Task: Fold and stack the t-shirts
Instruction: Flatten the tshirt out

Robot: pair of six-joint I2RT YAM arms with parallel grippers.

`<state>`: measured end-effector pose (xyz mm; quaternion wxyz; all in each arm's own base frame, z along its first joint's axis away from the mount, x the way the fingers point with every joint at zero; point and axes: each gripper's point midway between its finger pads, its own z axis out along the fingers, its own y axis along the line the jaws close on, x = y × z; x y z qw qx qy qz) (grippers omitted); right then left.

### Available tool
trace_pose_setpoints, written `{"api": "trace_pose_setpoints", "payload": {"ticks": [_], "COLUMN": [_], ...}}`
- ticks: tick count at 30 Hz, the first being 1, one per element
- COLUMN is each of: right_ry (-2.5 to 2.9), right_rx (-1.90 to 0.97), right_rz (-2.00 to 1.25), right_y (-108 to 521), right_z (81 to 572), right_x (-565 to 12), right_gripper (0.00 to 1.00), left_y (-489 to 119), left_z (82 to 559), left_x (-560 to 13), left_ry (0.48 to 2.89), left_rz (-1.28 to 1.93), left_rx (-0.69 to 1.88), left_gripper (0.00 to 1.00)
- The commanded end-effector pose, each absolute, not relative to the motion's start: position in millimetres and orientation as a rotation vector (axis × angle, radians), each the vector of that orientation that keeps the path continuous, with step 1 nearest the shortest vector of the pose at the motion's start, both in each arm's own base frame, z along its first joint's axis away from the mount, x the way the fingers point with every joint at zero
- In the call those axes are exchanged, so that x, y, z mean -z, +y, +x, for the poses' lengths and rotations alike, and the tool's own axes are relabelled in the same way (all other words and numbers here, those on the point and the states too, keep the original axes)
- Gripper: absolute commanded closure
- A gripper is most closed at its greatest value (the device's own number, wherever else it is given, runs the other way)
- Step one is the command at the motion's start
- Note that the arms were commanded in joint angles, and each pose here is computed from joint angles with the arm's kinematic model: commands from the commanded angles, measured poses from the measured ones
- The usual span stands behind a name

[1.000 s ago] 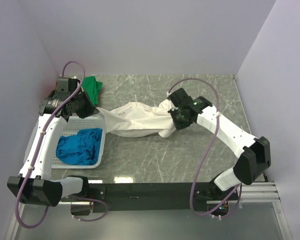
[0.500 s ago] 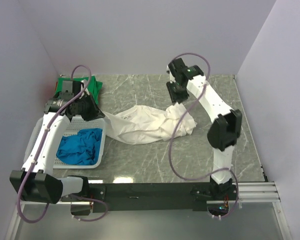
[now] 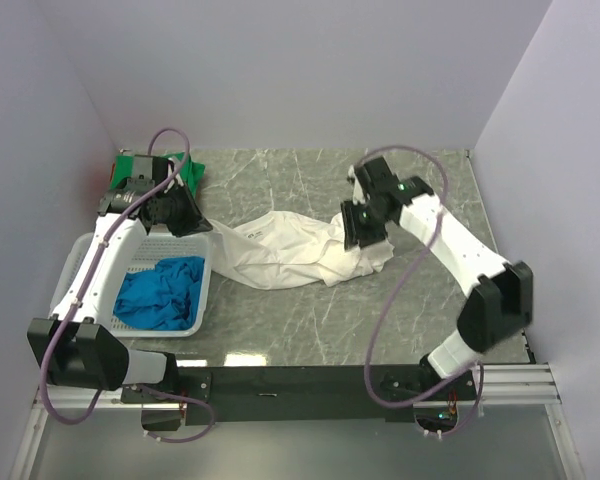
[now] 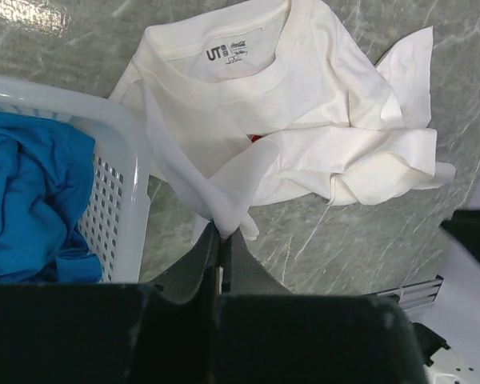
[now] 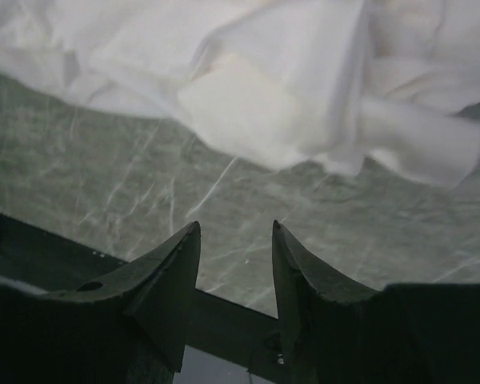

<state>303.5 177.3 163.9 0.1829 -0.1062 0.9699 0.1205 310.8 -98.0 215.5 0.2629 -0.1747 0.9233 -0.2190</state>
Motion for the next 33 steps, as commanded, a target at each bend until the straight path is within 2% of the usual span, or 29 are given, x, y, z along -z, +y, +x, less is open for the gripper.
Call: {"api": "trace_pose_setpoints", "payload": {"ticks": [1,7,21,33], "right_ry": [2.709,2.713,2.782,2.755], "right_rx": [-0.568,-0.715,-0.568,-0.574], "right_rz": [-0.218,-0.123,-0.095,-0.051], "right_y": [197.0,209.6,187.9,173.6], "right_z": [273.5,258.7,267.0,277.0], "right_x": [-159.7,-131.3,-75.4,-66.7], "right_gripper": [0.52,0.51,0.5,0.45], "left_y": [-101.4,-101.0,-96.9,-94.0], "left_z": [324.5,324.6,307.7,299.8], "left_x": [-226.6,-229.7,-226.1,-225.4], "left_ry": [2.451,2.446,2.443,2.448], "left_rz": [-0.444,-0.428,-0.466,-0.505], "left_rx": [0.623,0.62,0.605,0.592], "left_gripper": [0.99,0.99,0.99,0.99]}}
